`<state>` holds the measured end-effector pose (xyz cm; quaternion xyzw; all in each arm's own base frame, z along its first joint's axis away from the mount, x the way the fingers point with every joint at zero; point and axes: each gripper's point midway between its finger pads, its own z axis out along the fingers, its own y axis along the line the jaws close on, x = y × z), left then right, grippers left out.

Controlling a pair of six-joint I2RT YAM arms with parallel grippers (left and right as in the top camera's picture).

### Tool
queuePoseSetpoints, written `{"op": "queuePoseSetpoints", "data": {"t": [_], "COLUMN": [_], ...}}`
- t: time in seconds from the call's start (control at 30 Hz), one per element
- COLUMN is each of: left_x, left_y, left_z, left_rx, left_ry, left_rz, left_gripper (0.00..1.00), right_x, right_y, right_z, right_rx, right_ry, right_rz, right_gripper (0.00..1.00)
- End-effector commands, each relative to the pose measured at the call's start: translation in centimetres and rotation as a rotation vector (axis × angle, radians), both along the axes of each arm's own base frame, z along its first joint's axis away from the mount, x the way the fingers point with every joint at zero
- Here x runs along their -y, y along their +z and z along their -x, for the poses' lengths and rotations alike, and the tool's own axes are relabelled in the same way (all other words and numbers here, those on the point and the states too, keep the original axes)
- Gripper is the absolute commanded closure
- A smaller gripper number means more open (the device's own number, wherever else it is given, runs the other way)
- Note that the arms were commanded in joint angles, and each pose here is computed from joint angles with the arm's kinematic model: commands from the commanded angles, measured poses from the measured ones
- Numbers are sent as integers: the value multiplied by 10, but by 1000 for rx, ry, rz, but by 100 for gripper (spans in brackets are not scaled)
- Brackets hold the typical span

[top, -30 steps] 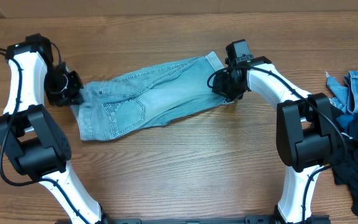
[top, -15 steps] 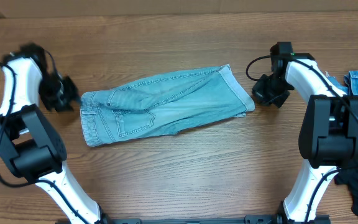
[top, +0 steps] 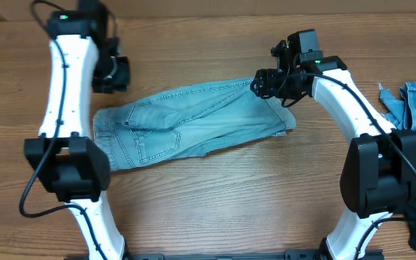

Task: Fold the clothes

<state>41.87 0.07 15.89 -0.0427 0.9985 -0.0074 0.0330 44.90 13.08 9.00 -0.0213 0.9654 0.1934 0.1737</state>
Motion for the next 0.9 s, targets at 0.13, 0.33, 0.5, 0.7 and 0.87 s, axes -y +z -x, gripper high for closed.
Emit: {"op": "queuePoseSetpoints", "data": {"t": [0.13, 0.33, 0.5, 0.7, 0.87], "left_x": [17, -6, -34, -15, 21], "left_y": [124, 202, 244, 191, 79], "left_z": [31, 99, 157, 160, 117], "left_rx": [345, 553, 678, 512, 397], "left_ry": [74, 104, 168, 87, -67], "left_rz": [-124, -186, -285, -205, -71], "left_gripper": [71, 71, 60, 46, 39], "right_x": [13, 34, 86, 114, 113], "right_y": [-60, -88, -125, -121, -90], "right_z": [0, 14, 72, 106, 70], "right_rx": [-148, -209, -406, -547, -382], "right_ry": [-132, -284, -562, -730, -741], "right_rz": [55, 130, 288, 362, 283], "right_gripper": [39, 51, 66, 74, 69]}}
